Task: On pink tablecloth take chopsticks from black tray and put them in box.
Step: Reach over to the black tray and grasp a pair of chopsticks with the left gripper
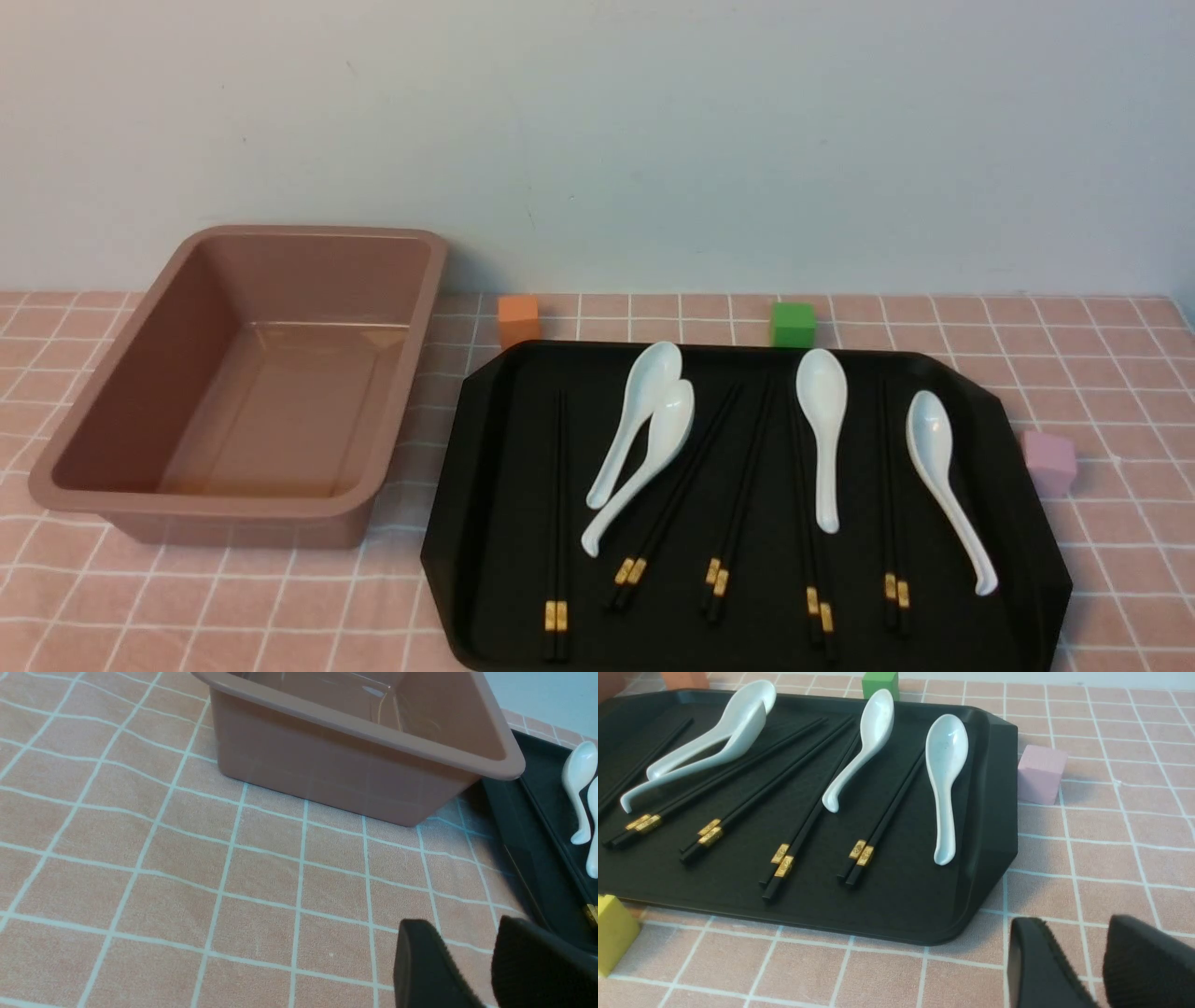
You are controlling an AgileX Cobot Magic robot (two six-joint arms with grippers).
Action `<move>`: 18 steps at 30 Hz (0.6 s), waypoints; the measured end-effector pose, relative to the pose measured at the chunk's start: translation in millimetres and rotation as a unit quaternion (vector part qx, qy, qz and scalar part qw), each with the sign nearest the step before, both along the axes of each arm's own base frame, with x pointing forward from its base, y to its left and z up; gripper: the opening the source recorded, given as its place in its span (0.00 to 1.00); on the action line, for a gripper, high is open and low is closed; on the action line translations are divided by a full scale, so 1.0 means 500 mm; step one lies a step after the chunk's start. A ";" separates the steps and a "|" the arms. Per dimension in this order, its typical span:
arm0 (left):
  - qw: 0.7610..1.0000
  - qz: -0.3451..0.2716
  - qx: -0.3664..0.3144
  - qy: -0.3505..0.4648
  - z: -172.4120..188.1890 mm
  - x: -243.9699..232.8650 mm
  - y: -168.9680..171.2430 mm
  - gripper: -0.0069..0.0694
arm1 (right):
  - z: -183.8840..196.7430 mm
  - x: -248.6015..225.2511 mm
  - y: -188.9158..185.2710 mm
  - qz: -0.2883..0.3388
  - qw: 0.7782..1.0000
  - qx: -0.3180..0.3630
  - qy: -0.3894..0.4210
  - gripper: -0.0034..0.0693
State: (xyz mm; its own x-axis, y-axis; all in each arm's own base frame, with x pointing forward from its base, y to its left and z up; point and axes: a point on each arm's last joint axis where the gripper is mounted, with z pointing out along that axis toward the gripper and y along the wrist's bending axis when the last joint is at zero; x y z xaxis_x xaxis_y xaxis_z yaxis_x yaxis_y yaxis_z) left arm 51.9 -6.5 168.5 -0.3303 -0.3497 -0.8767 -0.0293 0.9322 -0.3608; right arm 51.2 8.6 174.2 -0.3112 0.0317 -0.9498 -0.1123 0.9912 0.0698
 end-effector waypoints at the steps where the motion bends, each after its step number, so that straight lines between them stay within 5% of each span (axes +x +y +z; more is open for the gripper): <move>1: 1.000 0.000 0.000 0.000 0.000 0.000 0.000 0.40 | 0.000 0.000 0.000 0.000 1.000 0.000 0.000 0.38; 18: 0.999 0.004 -0.023 -0.028 0.010 0.003 -0.001 0.40 | 0.000 0.000 0.000 0.000 1.000 0.000 0.000 0.38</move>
